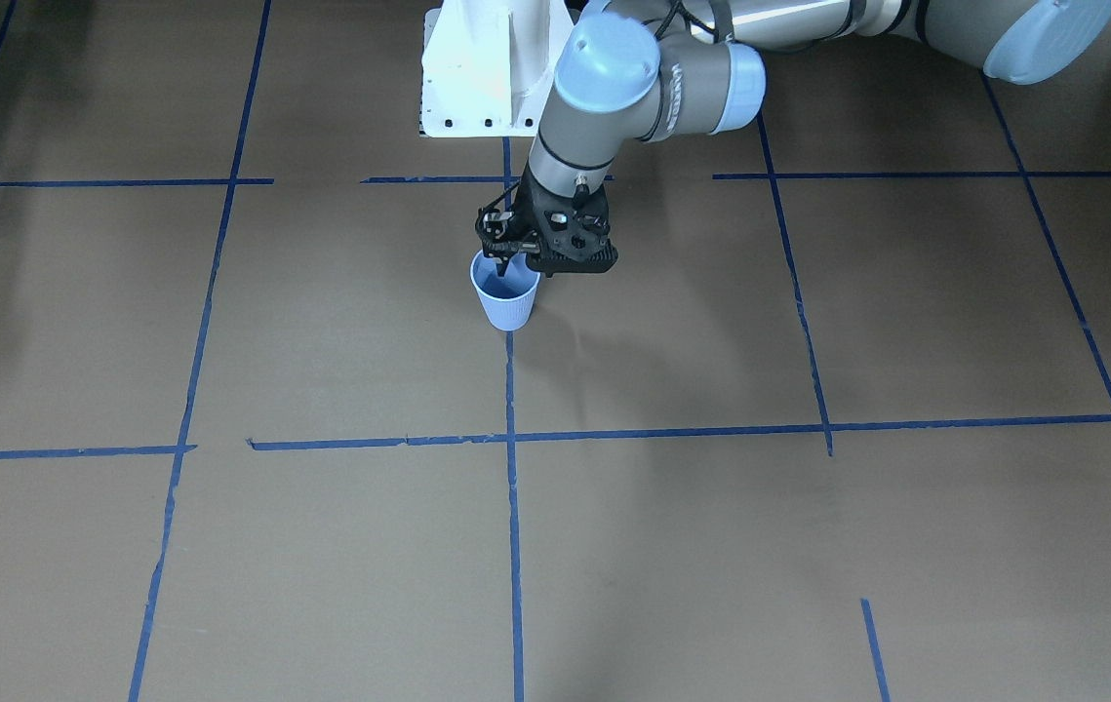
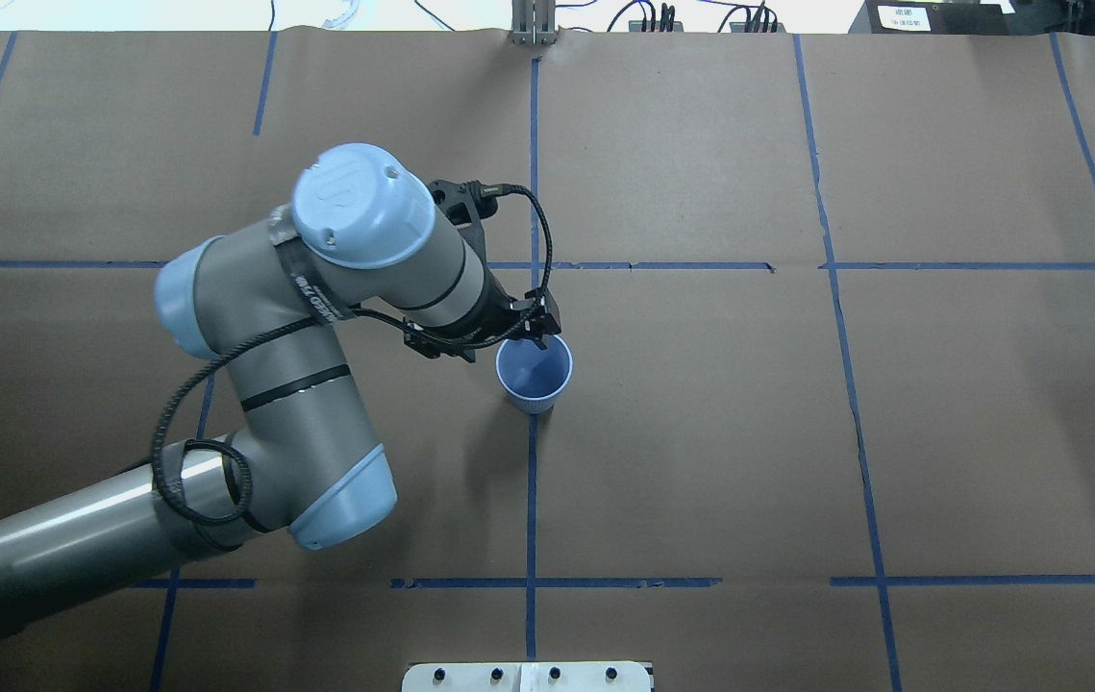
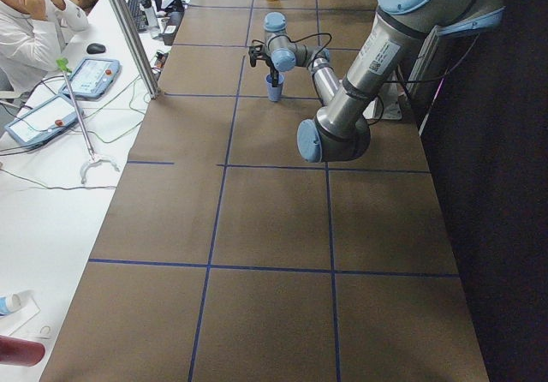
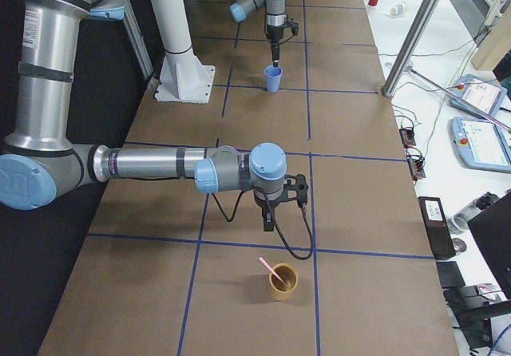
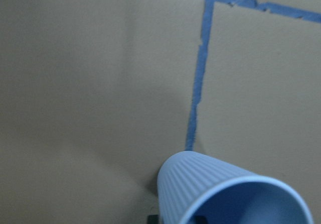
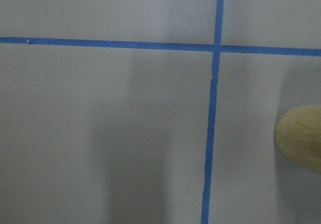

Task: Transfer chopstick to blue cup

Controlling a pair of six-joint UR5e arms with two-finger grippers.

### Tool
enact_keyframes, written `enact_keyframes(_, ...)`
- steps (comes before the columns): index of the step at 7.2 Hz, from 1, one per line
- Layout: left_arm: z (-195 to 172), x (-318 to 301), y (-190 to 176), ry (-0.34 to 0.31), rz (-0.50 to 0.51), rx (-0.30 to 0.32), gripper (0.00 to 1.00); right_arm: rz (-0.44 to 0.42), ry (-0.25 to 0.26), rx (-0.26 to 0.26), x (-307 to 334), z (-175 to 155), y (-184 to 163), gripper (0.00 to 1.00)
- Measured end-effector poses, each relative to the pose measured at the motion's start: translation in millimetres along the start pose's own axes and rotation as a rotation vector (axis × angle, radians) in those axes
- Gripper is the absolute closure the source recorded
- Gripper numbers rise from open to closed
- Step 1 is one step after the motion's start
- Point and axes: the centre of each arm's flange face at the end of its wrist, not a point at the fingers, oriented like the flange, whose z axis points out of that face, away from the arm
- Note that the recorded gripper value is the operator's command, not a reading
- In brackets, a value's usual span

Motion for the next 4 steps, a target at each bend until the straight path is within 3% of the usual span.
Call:
enact_keyframes(2, -22.9, -20.6, -0.6, 0.021, -0.001, 0.021, 0.00, 0.046, 0.028, 0.052, 26.7, -20.9, -4.0, 0.04)
enact_keyframes(4, -26.8, -28.5, -0.3, 0.024, -0.014, 0.025, 0.00, 0.089, 0.106, 0.086, 52.8, -35.3, -13.8, 0.04)
